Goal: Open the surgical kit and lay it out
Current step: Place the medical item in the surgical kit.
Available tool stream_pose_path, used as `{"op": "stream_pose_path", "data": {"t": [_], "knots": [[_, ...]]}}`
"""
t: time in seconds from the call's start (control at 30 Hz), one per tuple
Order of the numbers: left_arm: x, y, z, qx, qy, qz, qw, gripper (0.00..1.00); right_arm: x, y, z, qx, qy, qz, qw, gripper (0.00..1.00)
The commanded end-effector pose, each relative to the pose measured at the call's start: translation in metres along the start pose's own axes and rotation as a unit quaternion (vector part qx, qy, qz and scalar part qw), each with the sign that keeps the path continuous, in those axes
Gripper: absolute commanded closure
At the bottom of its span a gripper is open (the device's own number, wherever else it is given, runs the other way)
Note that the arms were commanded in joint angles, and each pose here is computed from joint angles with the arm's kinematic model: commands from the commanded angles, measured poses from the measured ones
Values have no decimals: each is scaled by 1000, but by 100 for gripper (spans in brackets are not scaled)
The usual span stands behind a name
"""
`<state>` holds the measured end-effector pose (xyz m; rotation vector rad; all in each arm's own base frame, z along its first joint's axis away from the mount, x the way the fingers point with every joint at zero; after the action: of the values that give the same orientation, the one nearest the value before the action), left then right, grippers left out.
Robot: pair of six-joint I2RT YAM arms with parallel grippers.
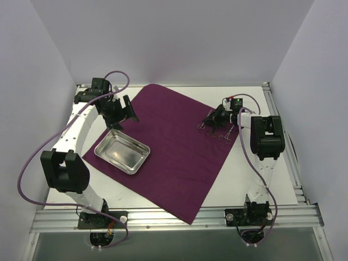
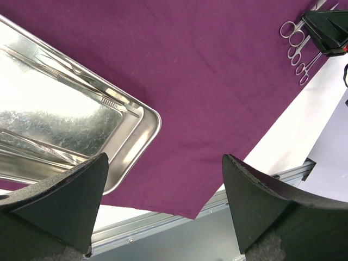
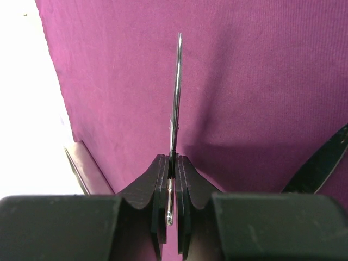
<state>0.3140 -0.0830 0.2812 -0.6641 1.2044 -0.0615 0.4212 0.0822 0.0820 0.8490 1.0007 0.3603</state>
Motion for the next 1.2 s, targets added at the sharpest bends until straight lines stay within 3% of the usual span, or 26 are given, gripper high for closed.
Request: {"op": "stream_pose_path", "data": {"t": [0.0, 0.53, 0.63, 0.87, 1.17], "knots": [[-2, -1, 3, -3, -10, -3, 1000, 6, -5, -13, -7, -2, 4, -42, 999, 98], [-3, 6, 2, -15, -11, 10, 1000, 6, -13, -15, -12, -14, -1, -75, 997, 85], [-5, 6, 2, -17, -13, 10, 1000, 6, -14, -15, -12, -14, 2, -83, 996, 74], [-7, 9, -1, -22, -12, 13, 1000, 6, -26, -3, -7, -30, -17, -94, 995, 72], [-7, 11, -6, -40, -6, 12, 999, 6, -45, 16, 8, -62, -19, -141, 988, 59]]}}
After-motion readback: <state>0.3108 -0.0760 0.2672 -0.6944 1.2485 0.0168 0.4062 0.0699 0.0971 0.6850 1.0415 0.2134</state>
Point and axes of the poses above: each gripper's point midway between its finger pads, its own x axis out along the fingers, its own y axis along the line the jaws close on, z = x × y, the point moved 10 cm from there along -x, back along the fingers, and after that the axes turned 7 degrees about -x, right-handed, at the moved point
